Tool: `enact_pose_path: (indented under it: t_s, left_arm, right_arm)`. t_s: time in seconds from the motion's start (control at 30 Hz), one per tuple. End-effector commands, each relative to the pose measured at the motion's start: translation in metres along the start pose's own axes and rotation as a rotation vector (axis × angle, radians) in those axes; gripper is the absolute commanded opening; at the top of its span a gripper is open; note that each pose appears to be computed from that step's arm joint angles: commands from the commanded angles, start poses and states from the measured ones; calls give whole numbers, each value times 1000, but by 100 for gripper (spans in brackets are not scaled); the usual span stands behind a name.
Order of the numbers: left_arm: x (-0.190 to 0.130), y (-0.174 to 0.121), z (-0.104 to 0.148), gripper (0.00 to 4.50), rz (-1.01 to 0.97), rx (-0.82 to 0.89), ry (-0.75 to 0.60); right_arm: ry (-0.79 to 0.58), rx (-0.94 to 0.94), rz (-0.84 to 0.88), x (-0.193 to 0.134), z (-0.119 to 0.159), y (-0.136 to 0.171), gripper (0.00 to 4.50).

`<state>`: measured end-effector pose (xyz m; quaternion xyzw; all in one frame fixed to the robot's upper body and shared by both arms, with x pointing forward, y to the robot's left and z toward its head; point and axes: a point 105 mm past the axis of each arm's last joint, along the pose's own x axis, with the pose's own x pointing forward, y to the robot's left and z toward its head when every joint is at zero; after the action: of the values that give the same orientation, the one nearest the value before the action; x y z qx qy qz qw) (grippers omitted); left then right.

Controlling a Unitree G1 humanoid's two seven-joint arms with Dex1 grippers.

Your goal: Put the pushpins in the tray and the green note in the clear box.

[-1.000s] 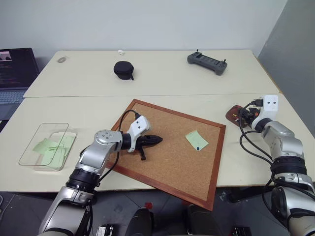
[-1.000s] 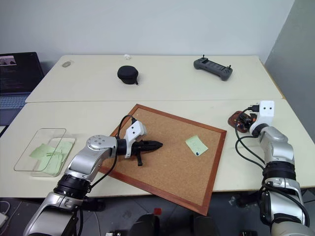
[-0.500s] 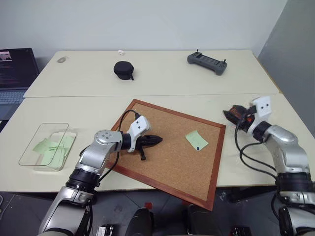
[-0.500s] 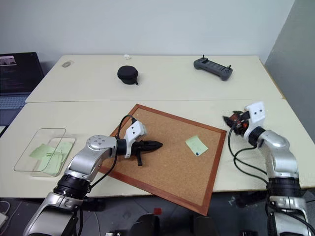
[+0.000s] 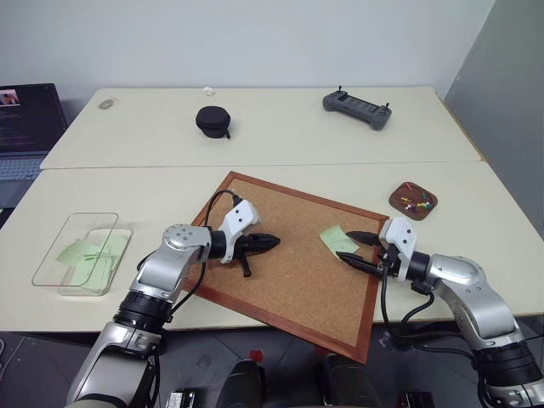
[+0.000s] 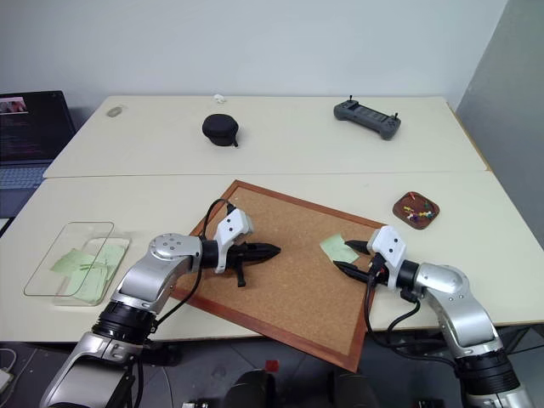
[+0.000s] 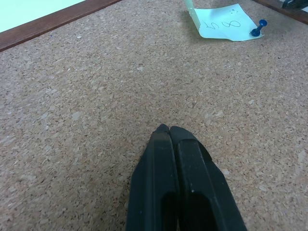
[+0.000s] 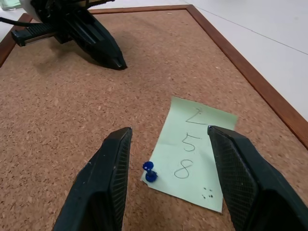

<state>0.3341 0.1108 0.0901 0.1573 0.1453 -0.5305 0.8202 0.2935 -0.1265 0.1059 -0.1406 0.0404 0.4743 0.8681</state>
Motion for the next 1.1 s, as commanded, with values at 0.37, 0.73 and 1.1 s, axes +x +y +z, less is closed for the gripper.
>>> enact_pose_path:
  t_s: [0.37, 0.73, 1.1]
  left_arm:
    - [2, -2, -2, 0, -1, 8, 18]
    - [2, -2, -3, 0, 2, 10, 19]
    - [3, -2, -1, 0, -8, 11, 19]
  right_arm:
    - [43, -93, 37, 13, -13, 9, 265]
    - [17, -55, 19, 14, -11, 3, 110]
    - [6, -70, 16, 11, -7, 2, 1]
